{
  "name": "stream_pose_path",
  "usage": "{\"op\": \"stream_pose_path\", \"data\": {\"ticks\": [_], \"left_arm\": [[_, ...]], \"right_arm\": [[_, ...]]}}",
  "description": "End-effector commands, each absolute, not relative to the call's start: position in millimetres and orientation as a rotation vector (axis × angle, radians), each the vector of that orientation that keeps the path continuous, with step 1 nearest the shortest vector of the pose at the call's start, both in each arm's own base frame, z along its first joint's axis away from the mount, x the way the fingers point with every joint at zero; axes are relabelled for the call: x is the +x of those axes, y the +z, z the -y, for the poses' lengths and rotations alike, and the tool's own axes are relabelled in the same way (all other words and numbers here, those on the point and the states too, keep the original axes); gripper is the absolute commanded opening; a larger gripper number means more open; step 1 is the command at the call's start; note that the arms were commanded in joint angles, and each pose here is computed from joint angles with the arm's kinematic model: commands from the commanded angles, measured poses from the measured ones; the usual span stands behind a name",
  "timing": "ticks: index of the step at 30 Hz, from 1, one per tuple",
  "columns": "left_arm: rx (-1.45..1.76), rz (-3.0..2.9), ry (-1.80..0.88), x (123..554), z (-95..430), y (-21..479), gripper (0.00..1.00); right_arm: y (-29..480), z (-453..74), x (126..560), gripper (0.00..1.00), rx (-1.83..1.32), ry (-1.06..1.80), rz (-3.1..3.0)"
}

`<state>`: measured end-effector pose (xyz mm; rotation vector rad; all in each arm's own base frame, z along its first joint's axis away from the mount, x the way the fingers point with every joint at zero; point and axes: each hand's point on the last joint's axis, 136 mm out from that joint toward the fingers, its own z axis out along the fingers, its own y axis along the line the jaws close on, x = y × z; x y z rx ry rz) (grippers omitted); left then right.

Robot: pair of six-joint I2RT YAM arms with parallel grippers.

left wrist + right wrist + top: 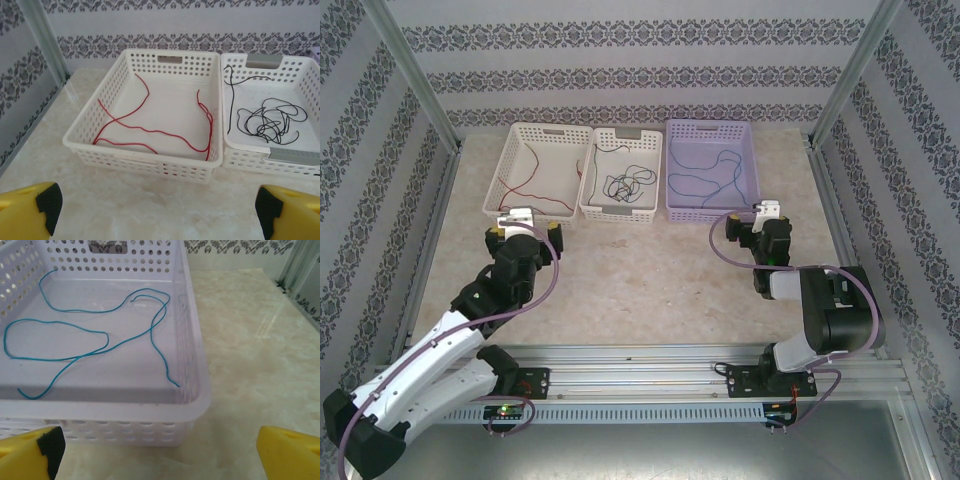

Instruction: Untangle the cables

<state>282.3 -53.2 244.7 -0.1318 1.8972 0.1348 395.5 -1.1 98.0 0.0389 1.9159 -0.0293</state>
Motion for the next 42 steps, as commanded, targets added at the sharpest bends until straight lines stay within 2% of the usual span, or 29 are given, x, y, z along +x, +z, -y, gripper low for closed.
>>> {"op": "stream_pose_path", "data": {"ticks": [1, 11, 19, 22, 30, 39, 42], "left_arm": [[-0.155, -1.915, 0.129, 276.1, 50.1, 245.3, 1.00], [-0.067, -2.012, 0.453, 298.4, 22.6, 175.9, 1.00], [-0.050, -2.068, 0.558, 333.3, 9.3, 127.4, 1.00], [-0.075, -2.045, 0.520, 336.5, 4.6, 108.7, 1.00], [-0.108, -1.988, 0.457, 361.2, 4.1, 112.5, 1.00], [-0.370, -1.917, 0.321, 369.8, -41.2, 114.3, 1.00], [-0.335, -1.950, 0.323, 376.7, -40.9, 110.8, 1.00]], "right_arm": [[106.4, -1.1, 395.6, 0.98, 0.036, -0.054, -1.873], [106.1, -1.0, 396.2, 0.98, 0.036, -0.038, -1.878], [105.8, -0.7, 396.5, 0.98, 0.035, -0.028, -1.881], [105.8, -1.2, 396.6, 0.98, 0.034, -0.026, -1.882], [105.5, -1.0, 396.9, 0.98, 0.035, -0.023, -1.883], [105.7, -0.5, 396.9, 0.98, 0.036, -0.023, -1.883], [105.5, -0.7, 396.9, 0.98, 0.034, -0.023, -1.883]]}}
